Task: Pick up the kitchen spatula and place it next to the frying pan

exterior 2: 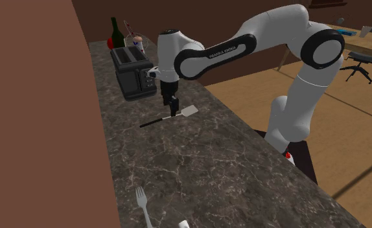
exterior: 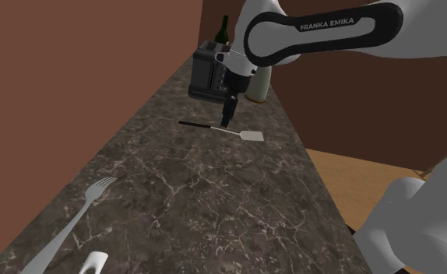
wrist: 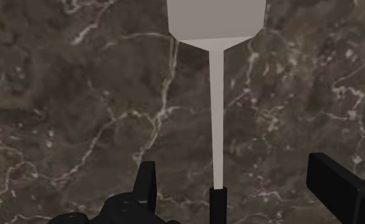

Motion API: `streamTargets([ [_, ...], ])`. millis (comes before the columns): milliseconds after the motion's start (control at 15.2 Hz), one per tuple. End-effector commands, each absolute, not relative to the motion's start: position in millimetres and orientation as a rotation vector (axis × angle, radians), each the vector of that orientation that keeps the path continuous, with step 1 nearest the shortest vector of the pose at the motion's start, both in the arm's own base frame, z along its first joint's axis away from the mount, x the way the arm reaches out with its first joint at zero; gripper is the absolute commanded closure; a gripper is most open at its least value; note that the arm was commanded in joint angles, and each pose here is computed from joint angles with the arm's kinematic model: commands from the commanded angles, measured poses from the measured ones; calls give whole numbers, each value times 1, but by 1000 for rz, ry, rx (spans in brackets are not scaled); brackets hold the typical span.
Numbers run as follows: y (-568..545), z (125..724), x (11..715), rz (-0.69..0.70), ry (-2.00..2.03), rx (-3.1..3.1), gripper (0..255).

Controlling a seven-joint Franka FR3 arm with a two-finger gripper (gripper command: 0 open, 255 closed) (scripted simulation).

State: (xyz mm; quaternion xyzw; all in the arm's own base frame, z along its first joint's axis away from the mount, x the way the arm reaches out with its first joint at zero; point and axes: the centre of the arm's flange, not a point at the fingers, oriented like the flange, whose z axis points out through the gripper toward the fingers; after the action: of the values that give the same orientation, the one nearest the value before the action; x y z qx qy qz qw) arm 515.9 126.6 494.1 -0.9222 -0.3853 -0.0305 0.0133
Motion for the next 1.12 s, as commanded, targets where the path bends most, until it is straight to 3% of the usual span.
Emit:
streamTargets([
  [0,128,482,518,-95,-1206,-2871,0],
  [726,129,463,519,-95,-1206,-2871,0],
  [792,129,463,519,-95,-1206,-2871,255],
  [1056,129,463,519,-95,-1206,-2871,255],
])
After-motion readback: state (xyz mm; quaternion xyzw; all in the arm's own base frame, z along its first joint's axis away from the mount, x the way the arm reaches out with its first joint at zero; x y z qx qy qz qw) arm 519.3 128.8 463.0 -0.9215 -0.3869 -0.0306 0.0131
